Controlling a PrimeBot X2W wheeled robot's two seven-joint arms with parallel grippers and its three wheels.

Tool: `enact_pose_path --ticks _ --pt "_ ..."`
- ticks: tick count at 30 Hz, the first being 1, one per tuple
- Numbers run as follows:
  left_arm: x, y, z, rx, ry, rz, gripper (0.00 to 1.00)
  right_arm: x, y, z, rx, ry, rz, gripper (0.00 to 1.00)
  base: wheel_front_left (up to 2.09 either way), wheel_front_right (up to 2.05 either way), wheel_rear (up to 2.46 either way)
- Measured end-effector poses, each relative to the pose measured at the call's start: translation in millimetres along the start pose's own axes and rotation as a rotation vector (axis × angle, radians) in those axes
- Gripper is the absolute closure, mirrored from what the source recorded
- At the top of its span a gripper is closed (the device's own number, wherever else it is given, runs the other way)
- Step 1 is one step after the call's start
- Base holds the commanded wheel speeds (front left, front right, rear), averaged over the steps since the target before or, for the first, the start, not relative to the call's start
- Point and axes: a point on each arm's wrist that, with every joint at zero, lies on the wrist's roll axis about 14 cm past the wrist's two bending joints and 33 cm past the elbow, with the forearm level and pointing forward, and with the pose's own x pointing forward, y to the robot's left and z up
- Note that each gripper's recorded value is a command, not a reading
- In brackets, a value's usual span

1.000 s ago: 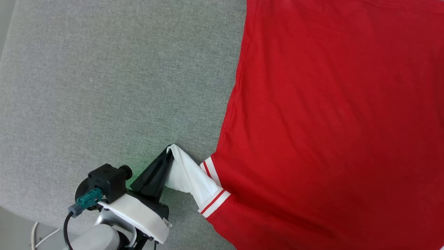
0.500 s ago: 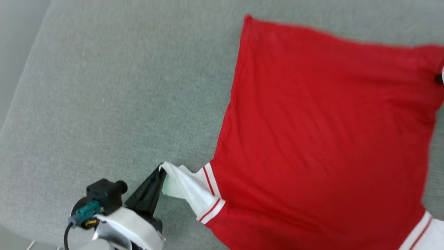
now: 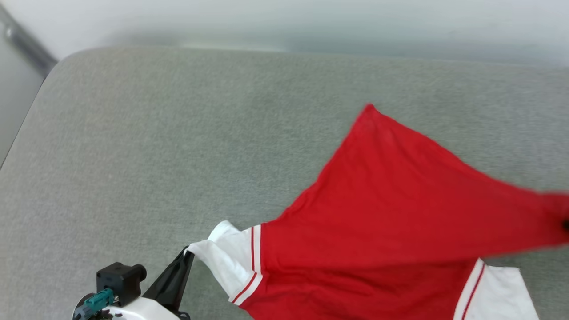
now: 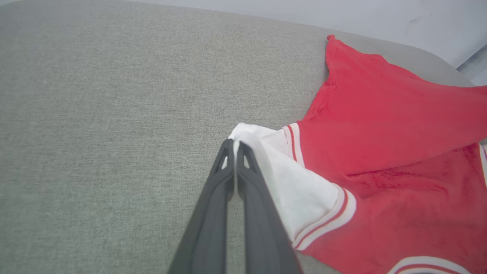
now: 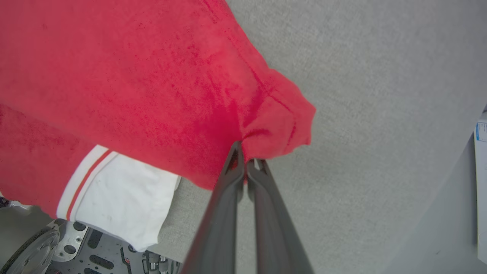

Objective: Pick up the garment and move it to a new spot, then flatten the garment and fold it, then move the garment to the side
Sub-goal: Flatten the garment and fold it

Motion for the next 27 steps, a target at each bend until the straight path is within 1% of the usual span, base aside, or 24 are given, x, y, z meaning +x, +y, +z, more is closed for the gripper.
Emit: enact_pose_path --ticks 4,8,10,14,17,18,19,20,23,27 --pt "-1 -5 4 0.014 -0.013 -0.019 1.0 -8 6 -60 0.08 0.084 0.015 1.0 0.0 0.0 0.0" --pt "0 -10 5 0.013 -0.014 -0.033 1.0 -3 28 -122 0.17 0.183 0.064 1.0 0.0 0.0 0.0" --pt "0 -10 4 0.014 -0.011 -0.034 1.0 0 41 -146 0.212 0.22 0.089 1.0 0.0 0.0 0.0" --pt "0 -9 2 0.013 -0.006 -0.032 1.0 5 60 -173 0.282 0.255 0.125 1.0 0.0 0.0 0.0" --pt "0 -8 2 0.013 -0.004 -0.03 1.0 6 62 -173 0.309 0.233 0.126 1.0 0.0 0.0 0.0" --pt "0 -8 1 0.013 -0.002 -0.03 1.0 6 60 -168 0.321 0.208 0.12 0.58 0.0 0.0 0.0" --pt "0 -8 1 0.012 -0.002 -0.03 1.0 5 57 -163 0.32 0.186 0.11 0.25 0.0 0.0 0.0" --pt "-1 -8 2 0.013 -0.004 -0.029 1.0 3 54 -156 0.313 0.161 0.102 0.0 0.0 0.0 0.0" --pt "-2 -8 3 0.013 -0.01 -0.026 1.0 -5 38 -120 0.291 0.039 0.067 0.0 0.0 0.0 0.0" --pt "-3 -8 4 0.011 -0.013 -0.023 1.0 -24 18 -56 0.225 -0.146 0.028 0.0 0.0 0.0 0.0"
